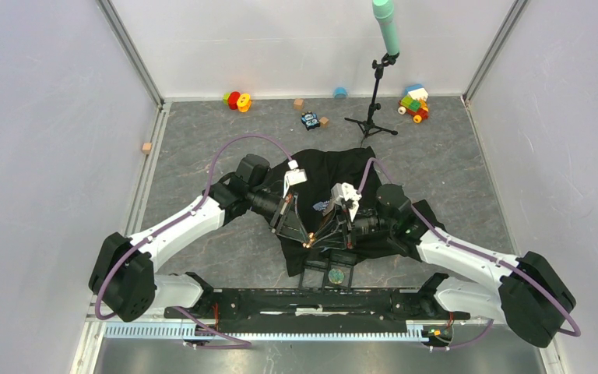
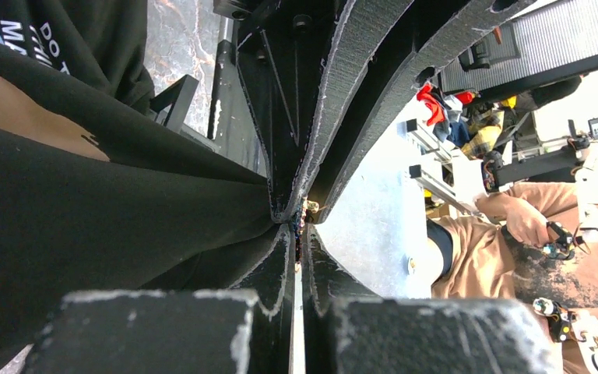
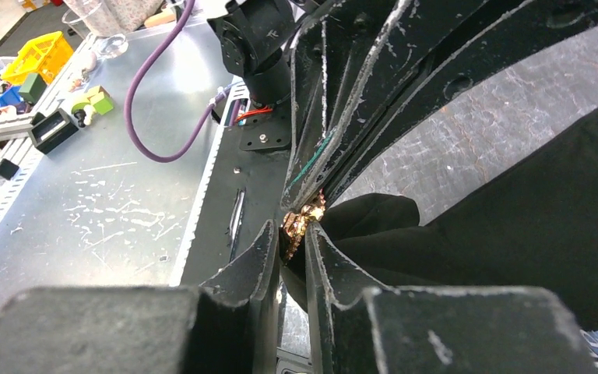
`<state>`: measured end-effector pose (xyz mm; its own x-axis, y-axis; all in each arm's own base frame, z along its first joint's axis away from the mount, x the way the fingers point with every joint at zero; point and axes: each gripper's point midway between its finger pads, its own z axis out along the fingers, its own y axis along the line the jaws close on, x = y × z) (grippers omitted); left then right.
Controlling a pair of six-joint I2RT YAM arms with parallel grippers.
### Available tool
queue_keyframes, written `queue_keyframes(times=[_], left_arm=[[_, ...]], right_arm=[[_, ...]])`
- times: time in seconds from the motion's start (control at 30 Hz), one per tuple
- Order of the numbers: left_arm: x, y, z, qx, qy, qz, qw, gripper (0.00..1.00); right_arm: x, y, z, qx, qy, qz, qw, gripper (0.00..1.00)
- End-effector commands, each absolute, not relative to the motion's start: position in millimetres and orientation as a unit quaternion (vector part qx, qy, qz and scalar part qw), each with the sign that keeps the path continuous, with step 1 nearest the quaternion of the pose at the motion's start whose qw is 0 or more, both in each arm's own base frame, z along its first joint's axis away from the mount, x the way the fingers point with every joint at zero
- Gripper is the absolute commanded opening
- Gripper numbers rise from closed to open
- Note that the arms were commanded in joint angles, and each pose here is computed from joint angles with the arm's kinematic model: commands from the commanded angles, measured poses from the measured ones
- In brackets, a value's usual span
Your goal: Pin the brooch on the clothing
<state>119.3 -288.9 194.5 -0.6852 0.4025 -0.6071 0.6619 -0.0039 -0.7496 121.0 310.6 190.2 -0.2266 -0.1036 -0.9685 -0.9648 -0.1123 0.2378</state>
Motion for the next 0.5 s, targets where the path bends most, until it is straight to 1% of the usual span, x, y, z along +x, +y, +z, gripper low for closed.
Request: queue_keyframes(times=[0.0, 0.47], left_arm=[[109.1, -296.6, 219.1, 0.426, 0.649, -0.618, 0.124, 0.02], [108.3, -296.8, 216.9, 0.430, 0.652, -0.613, 0.124, 0.02]], right_arm=[[155.7, 323.0, 211.6, -0.463, 0.559, 0.523, 0.446, 0.04], [179.6, 324.8, 204.8, -0.417, 0.625, 0.494, 0.438, 0.03]])
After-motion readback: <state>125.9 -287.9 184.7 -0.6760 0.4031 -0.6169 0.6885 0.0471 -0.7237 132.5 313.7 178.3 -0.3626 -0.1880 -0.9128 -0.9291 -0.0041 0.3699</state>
